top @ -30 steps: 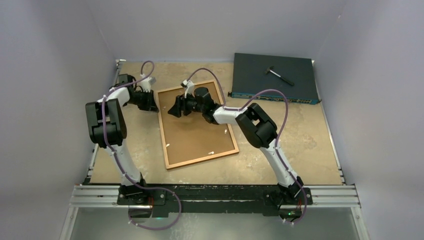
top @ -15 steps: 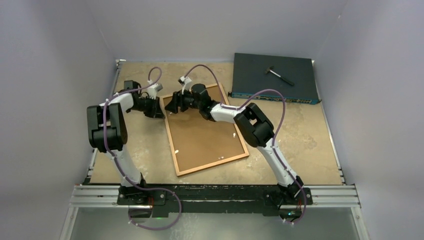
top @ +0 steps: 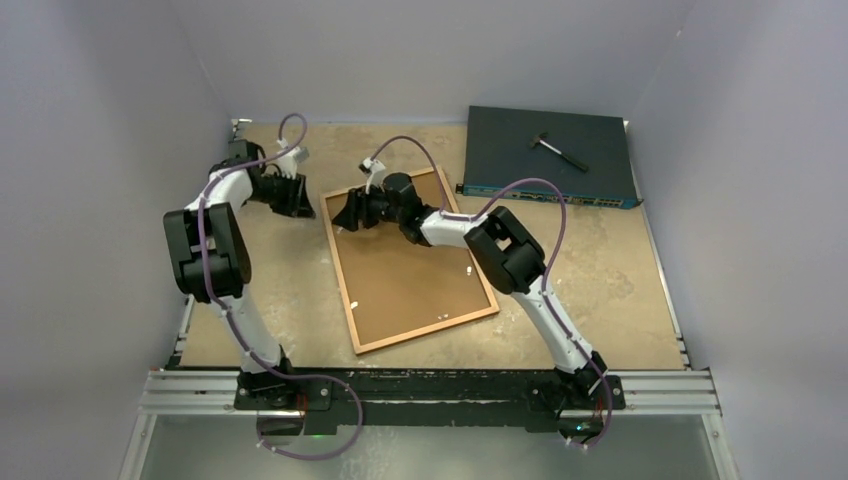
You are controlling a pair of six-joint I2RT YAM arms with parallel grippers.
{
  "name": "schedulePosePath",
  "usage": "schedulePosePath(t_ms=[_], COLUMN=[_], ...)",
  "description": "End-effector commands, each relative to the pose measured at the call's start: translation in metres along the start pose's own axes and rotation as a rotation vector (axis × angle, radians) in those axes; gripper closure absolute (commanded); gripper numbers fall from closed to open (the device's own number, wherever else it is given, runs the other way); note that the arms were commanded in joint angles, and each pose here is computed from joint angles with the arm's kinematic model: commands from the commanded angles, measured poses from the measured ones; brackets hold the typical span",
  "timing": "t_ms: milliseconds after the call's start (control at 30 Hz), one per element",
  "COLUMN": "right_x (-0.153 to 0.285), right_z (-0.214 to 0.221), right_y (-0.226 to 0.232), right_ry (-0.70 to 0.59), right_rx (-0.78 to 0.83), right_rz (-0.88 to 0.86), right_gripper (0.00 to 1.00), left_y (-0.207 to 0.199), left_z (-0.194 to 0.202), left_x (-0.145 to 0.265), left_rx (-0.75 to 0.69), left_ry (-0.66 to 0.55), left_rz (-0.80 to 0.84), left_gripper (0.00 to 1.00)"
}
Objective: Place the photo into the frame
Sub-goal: Adjust the photo frame at the center of the board.
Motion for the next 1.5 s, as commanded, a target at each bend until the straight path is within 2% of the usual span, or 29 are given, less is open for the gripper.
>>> schedulePosePath(t_ms=[0, 100, 133, 333, 600, 733, 833, 1033, 1200, 1467], right_x=[0.016, 0.02, 0.019, 0.018, 0.037, 0.045, 0.051, 0.047, 0.045, 0.057], right_z=[-0.013, 0.001, 0.008, 0.047, 0.032, 0.024, 0.021, 0.024, 0.024, 0.05], right_y=[0.034, 0.044, 0.049, 0.067, 0.082, 0.076, 0.068, 0.06, 0.054, 0.052], right_ry=[-0.047, -0.02, -0.003, 0.079, 0.076, 0.065, 0.065, 0.083, 0.082, 0.158], right_rx=[0.013, 0.015, 0.017, 0.018, 0.011, -0.011, -0.026, -0.045, -0.034, -0.051], right_rz=[-0.071, -0.093, -0.099, -0.123, -0.144, -0.127, -0.117, -0.115, -0.084, -0.065], right_gripper=[0.36, 0.39, 0.39, 0.44, 0.43, 0.42, 0.42, 0.42, 0.43, 0.45], left_y=[0.037, 0.052, 0.056, 0.068, 0.076, 0.07, 0.058, 0.042, 0.029, 0.007], left_z=[-0.057, -0.081, -0.084, -0.088, -0.1, -0.099, -0.087, -0.059, -0.046, -0.012], left_x=[-0.005, -0.014, -0.018, -0.039, -0.053, -0.064, -0.068, -0.066, -0.059, -0.048], left_rx=[-0.024, -0.029, -0.029, -0.027, -0.041, -0.042, -0.047, -0.075, -0.097, -0.099], left_ry=[-0.171, -0.231, -0.242, -0.248, -0.309, -0.304, -0.27, -0.178, -0.149, -0.07], left_rz=[-0.051, -0.055, -0.057, -0.066, -0.033, 0.028, 0.09, 0.146, 0.167, 0.21], left_gripper=[0.64, 0.47, 0.44, 0.43, 0.52, 0.64, 0.73, 0.85, 0.9, 0.94])
Point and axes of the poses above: each gripper's point midway between its finger pads, its own x axis back along the fingers, its own y axis along the line the jaws close on, z = x × y, the point moved 4 cm from there along x, back along the fingers, and after that the axes turned 11 degrees about -x, right-handed, at the moved point
